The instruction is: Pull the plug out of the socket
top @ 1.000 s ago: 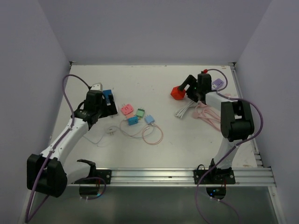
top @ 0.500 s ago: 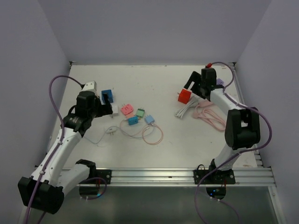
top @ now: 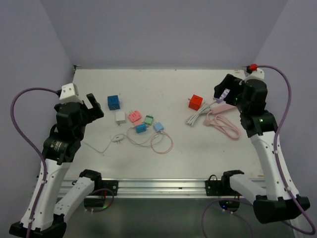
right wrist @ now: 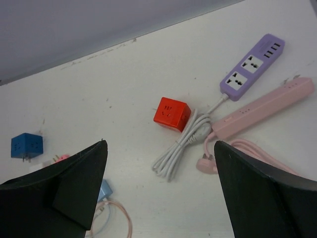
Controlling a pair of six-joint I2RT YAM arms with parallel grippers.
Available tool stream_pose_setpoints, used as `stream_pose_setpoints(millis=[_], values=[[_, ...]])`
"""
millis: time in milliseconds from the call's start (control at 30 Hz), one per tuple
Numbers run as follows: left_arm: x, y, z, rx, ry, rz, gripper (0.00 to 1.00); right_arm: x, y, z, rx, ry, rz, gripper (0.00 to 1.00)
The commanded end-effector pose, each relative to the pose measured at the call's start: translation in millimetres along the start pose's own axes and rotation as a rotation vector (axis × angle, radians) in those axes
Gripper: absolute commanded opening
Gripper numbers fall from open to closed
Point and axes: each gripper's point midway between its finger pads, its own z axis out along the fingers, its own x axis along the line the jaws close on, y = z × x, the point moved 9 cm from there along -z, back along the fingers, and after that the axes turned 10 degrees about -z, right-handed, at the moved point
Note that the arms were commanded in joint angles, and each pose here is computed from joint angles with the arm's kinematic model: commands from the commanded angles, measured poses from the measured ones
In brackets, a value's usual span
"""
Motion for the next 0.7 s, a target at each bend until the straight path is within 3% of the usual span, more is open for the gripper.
stream_pose_setpoints(millis=[0, 233, 467, 667], values=[[8.1, 29.6, -27.1, -0.146, 0.055, -0.033, 1.00, -15.5, -0.2, -49.8, 0.000, -0.098, -0.064, 0.93], [23.2, 51.7, -70.1, -0.314, 0.045, -0.070, 1.00, -30.2, -5.0, -122.4, -0.114, -0.173, -0.128, 0.99], [53.5, 46.9, -112.7, -0.463, 0.039, -0.079, 1.00, -37.2, -22.4, -156.2, -0.225, -0.138, -0.139, 0.99], [68.2, 24.5, -116.3, -0.470, 0.043, -0.118, 1.00, -46.0, -37.8, -176.1, -0.326, -0.128, -0.107, 0.99]])
